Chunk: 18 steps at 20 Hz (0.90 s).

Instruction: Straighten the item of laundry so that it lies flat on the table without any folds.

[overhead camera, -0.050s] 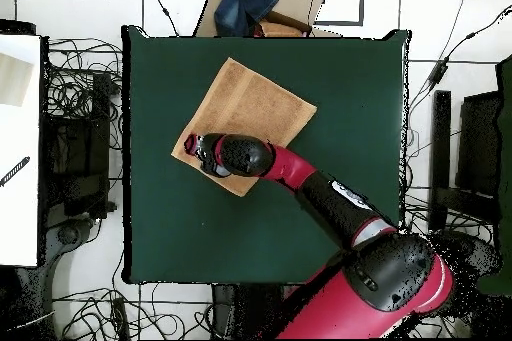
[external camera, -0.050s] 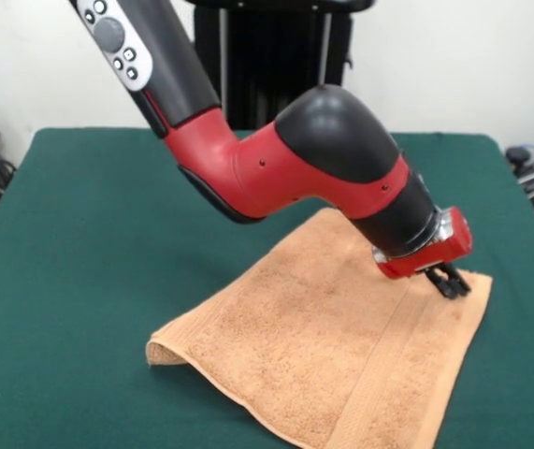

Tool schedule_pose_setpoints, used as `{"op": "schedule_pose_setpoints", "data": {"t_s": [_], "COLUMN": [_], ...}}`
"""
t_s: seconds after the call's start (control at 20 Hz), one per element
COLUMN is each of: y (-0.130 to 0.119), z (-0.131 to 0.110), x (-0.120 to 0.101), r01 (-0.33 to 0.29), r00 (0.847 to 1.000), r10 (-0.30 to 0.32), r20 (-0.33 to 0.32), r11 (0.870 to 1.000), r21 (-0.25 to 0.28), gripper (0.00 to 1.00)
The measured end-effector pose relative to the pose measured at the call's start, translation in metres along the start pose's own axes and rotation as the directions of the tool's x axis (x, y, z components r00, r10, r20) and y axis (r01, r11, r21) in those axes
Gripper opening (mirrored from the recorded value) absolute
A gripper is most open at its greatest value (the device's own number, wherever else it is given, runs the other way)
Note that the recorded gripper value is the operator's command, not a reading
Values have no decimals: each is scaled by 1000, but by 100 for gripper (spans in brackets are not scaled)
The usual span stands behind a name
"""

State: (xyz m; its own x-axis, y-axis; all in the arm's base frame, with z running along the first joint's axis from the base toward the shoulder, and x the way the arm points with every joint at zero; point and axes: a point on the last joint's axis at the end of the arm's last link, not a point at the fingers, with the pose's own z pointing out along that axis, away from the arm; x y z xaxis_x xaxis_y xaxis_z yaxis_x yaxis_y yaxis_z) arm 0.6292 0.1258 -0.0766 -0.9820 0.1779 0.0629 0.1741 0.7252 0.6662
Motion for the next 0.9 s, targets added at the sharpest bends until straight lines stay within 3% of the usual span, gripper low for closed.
{"op": "schedule_pose_setpoints", "data": {"t_s": [0.25,0.9], "y": [5,49], "z": [4,43], "x": [0,11], "r01": [8,61], "r00": [1000,995], "r10": [-8,-61], "r20": [11,79], "r11": [1000,998], "r21": [2,-2], "gripper": [0,0]}}
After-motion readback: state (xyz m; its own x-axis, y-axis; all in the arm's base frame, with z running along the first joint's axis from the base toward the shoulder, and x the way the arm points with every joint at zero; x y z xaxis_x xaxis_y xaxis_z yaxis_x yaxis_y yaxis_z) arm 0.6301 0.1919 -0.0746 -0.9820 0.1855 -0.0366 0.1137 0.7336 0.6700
